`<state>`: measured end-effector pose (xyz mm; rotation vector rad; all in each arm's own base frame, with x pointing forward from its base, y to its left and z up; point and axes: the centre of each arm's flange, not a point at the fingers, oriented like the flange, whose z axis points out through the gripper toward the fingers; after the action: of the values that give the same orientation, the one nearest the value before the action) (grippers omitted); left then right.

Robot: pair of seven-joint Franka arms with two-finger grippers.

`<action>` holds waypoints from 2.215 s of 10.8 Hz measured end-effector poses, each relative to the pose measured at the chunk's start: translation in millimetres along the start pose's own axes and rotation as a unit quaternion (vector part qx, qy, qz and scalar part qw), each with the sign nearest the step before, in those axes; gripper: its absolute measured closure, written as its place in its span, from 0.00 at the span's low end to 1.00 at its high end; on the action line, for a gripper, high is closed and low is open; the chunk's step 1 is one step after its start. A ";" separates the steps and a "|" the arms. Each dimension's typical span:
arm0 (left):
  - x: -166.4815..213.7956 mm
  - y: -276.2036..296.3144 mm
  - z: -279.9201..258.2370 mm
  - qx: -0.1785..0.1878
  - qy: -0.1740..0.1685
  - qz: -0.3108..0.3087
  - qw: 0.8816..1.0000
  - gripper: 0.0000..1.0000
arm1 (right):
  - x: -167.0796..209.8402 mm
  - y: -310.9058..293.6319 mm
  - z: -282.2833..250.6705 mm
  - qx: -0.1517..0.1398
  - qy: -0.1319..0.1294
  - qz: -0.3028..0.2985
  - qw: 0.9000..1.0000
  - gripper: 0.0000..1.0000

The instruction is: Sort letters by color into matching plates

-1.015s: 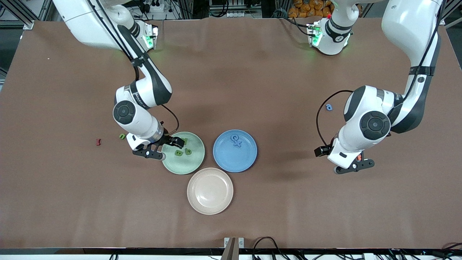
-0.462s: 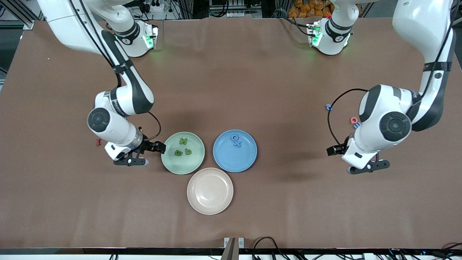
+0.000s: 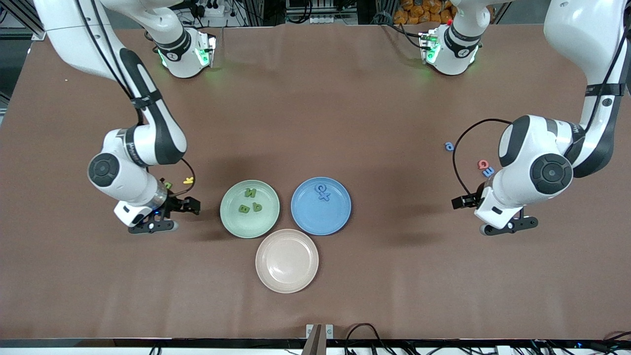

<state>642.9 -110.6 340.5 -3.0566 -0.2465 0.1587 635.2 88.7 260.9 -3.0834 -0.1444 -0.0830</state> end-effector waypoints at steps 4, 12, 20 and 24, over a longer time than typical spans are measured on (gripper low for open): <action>-34.0 -0.4 13.7 -0.006 -0.012 0.030 0.999 0.00 | -1.1 65.4 -2.6 -0.022 -0.002 -0.006 1.000 0.00; -109.5 -13.4 78.9 0.004 -0.013 0.054 0.998 0.00 | -9.9 125.3 -2.2 -0.028 -0.008 0.032 0.999 0.00; -130.9 -45.4 123.4 -0.020 -0.019 -0.024 0.999 0.00 | -19.3 134.6 5.4 -0.032 -0.019 0.089 0.995 0.00; -161.8 -51.9 143.8 -0.020 -0.012 -0.093 0.995 0.00 | -24.1 133.9 9.2 -0.032 -0.026 0.144 0.989 0.00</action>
<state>460.4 -77.0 217.6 -3.0506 -0.5382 0.1810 624.4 -46.1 243.5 -3.1326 0.3091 0.0055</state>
